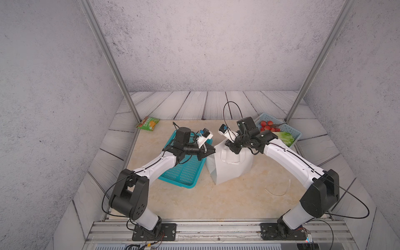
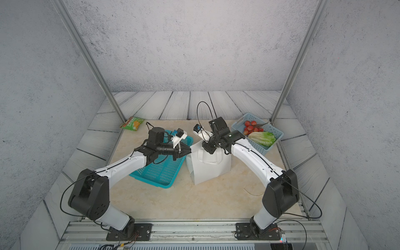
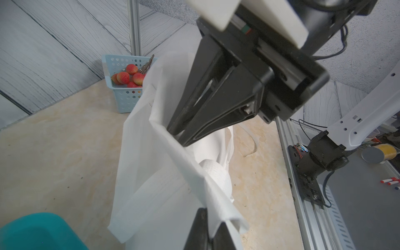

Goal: Place the ice pack in the delivery bag
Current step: Seal the delivery bag at the center of the board, then close the delivery bag at the center of the board.

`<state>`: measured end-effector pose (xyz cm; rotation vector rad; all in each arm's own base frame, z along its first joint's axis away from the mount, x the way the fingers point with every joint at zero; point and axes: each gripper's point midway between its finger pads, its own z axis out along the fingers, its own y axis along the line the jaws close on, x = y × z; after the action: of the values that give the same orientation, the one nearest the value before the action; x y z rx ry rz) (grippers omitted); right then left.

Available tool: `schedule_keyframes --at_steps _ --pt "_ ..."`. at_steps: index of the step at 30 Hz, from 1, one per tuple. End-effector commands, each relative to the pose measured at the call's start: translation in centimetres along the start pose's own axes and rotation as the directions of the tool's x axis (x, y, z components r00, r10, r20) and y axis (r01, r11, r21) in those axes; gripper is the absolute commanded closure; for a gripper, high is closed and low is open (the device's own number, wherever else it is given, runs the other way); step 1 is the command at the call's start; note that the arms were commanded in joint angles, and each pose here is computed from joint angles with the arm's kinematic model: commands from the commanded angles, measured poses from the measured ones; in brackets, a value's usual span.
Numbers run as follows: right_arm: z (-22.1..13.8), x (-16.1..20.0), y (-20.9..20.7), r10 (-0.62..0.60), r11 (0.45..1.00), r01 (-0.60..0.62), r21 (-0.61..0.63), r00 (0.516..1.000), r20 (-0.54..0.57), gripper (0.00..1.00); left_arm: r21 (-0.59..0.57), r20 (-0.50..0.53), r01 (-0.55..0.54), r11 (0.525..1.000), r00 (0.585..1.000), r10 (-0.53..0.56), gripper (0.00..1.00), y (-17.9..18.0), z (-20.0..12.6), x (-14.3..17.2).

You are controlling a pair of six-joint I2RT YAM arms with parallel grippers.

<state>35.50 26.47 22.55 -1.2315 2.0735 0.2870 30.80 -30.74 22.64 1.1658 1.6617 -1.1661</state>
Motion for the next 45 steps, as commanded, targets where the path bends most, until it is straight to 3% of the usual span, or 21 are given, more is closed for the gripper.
schedule_keyframes --at_steps 1,4,5,7,12,15,18,20,21,23,24,27,31,33,35,38,39,41,45 --pt "1.2 1.2 -0.1 0.062 0.998 -0.062 0.01 0.996 -0.058 0.85 0.112 -0.006 -0.041 0.993 0.999 0.042 0.45 -2.6 -0.6 -0.8" --pt "1.3 1.4 0.0 0.07 0.998 -0.07 0.01 0.996 -0.06 0.85 0.11 -0.029 -0.031 0.993 0.999 0.034 0.08 -3.7 -2.1 0.2" --pt "1.3 1.4 0.1 0.07 0.998 -0.07 0.007 0.996 -0.059 0.85 0.086 -0.023 -0.023 0.996 0.999 0.025 0.02 -3.7 -2.6 0.5" --pt "1.4 1.5 0.2 0.072 0.997 -0.072 0.001 0.996 -0.054 0.85 0.015 0.004 -0.032 0.999 0.999 0.032 0.0 -3.1 -3.2 0.1" --pt "1.5 1.3 0.6 0.086 0.996 -0.087 -0.014 0.996 -0.037 0.85 -0.211 0.062 0.074 0.975 0.996 -0.062 0.01 0.8 -2.6 -2.0" --pt "1.4 1.1 0.6 0.094 0.995 -0.095 -0.015 0.995 -0.026 0.85 -0.248 0.062 0.073 0.966 0.996 -0.059 0.01 1.0 -1.3 -2.7" --pt "1.2 1.0 0.5 0.102 0.995 -0.102 -0.014 0.995 -0.021 0.85 -0.24 0.03 0.069 0.968 0.998 -0.063 0.1 1.0 0.7 -2.2" --pt "1.0 1.0 0.6 0.104 0.994 -0.104 -0.013 0.994 -0.018 0.85 -0.229 0.035 0.099 0.968 0.995 -0.094 0.25 1.5 1.6 -2.1" --pt "1.0 1.0 0.6 0.103 0.995 -0.103 -0.011 0.995 -0.017 0.85 -0.214 0.042 0.117 0.97 0.993 -0.111 0.35 1.6 2.1 -2.1" --pt "0.7 1.1 0.5 0.104 0.995 -0.104 -0.002 0.994 -0.021 0.86 -0.205 0.034 0.126 0.971 0.992 -0.121 0.67 1.9 2.5 -1.9" --pt "0.4 1.0 0.4 0.1 0.995 -0.1 0.004 0.995 -0.018 0.86 -0.207 0.024 0.128 0.97 0.992 -0.126 0.78 2.1 2.6 -1.7" --pt "-1.0 0.5 0.3 0.099 0.995 -0.099 0.016 0.995 0.003 0.85 -0.207 -0.011 0.12 0.971 0.992 -0.125 0.98 2.1 2.6 -1.0" --pt "-4.8 -0.7 -0.1 0.126 0.991 -0.129 0.036 0.988 0.092 0.83 -0.189 -0.024 0.114 0.975 0.992 -0.12 1.0 1.8 2.4 -0.7" --pt "-7.5 -0.4 -0.9 0.184 0.98 -0.193 0.042 0.969 0.164 0.74 -0.18 -0.033 0.1 0.979 0.994 -0.108 1.0 1.5 2.2 -0.6" --pt "-11.2 0.7 -2.1 0.24 0.961 -0.268 0.076 0.936 0.258 0.5 -0.164 -0.034 0.087 0.983 0.995 -0.094 1.0 1.2 1.7 -0.6" --pt "-13.1 3.7 -1.8 0.245 0.953 -0.287 0.096 0.917 0.315 0.08 -0.118 -0.028 0.049 0.992 0.998 -0.053 1.0 0.2 1.3 -0.9" --pt "-13.2 4.6 -1.0 0.23 0.959 -0.27 0.086 0.918 0.324 0.02 -0.1 -0.031 0.034 0.994 0.999 -0.038 1.0 -0.2 1.3 -1.1" --pt "-12.7 5.6 0.4 0.186 0.973 -0.22 0.065 0.922 0.339 0.01 -0.065 -0.036 0.028 0.998 0.999 -0.03 1.0 -0.6 1.4 -1.0" --pt "-10.2 8.7 -2.4 0.252 0.938 -0.301 0.17 0.933 0.257 0.04 -0.014 -0.045 0.041 0.999 0.998 -0.041 1.0 -1.0 1.7 -1.1"
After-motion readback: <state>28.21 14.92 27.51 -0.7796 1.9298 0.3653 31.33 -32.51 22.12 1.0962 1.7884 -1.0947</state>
